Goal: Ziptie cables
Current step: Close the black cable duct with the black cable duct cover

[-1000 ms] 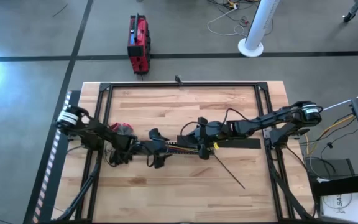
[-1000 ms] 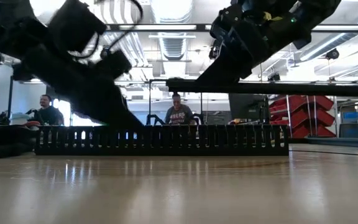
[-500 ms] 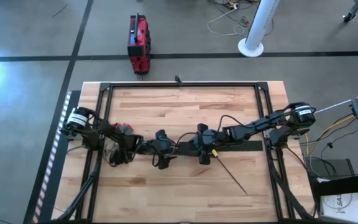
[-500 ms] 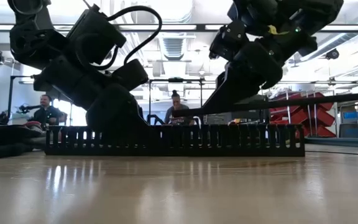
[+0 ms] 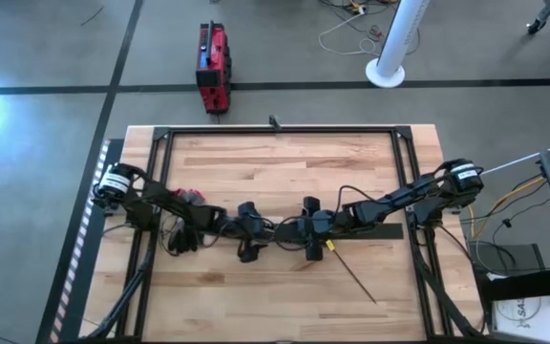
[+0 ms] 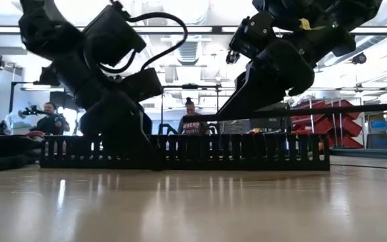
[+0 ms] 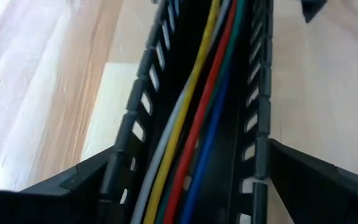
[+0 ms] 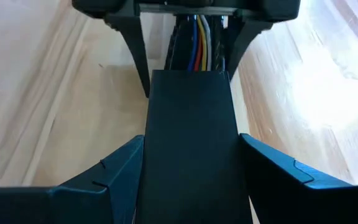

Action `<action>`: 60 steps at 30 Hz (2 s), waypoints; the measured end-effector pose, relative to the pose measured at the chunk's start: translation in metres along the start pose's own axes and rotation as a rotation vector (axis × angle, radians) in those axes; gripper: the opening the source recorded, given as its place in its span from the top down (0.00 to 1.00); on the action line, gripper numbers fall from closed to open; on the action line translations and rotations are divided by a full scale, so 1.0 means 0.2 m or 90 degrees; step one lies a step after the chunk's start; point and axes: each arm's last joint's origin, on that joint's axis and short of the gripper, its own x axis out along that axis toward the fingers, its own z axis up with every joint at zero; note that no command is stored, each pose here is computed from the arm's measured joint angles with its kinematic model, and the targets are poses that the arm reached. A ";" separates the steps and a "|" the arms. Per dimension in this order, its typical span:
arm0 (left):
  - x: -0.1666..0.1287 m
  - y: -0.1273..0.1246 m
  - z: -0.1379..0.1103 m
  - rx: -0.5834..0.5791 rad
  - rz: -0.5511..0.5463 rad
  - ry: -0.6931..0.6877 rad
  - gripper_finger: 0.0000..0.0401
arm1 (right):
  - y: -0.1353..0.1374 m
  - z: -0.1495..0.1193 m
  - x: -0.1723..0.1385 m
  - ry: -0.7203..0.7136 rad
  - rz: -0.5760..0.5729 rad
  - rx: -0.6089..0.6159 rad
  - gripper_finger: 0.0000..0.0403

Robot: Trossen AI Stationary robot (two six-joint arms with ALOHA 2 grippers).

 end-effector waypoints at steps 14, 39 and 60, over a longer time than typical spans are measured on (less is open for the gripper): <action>-0.01 0.01 0.19 0.127 -0.020 0.014 0.14 | 0.04 0.01 -0.01 -0.012 -0.029 -0.009 0.45; 0.04 0.02 0.08 0.090 -0.052 0.053 0.36 | 0.12 -0.02 0.06 -0.048 -0.040 -0.009 0.45; 0.04 0.02 0.08 0.092 -0.056 0.056 0.42 | 0.12 -0.09 0.14 -0.025 -0.088 -0.041 0.45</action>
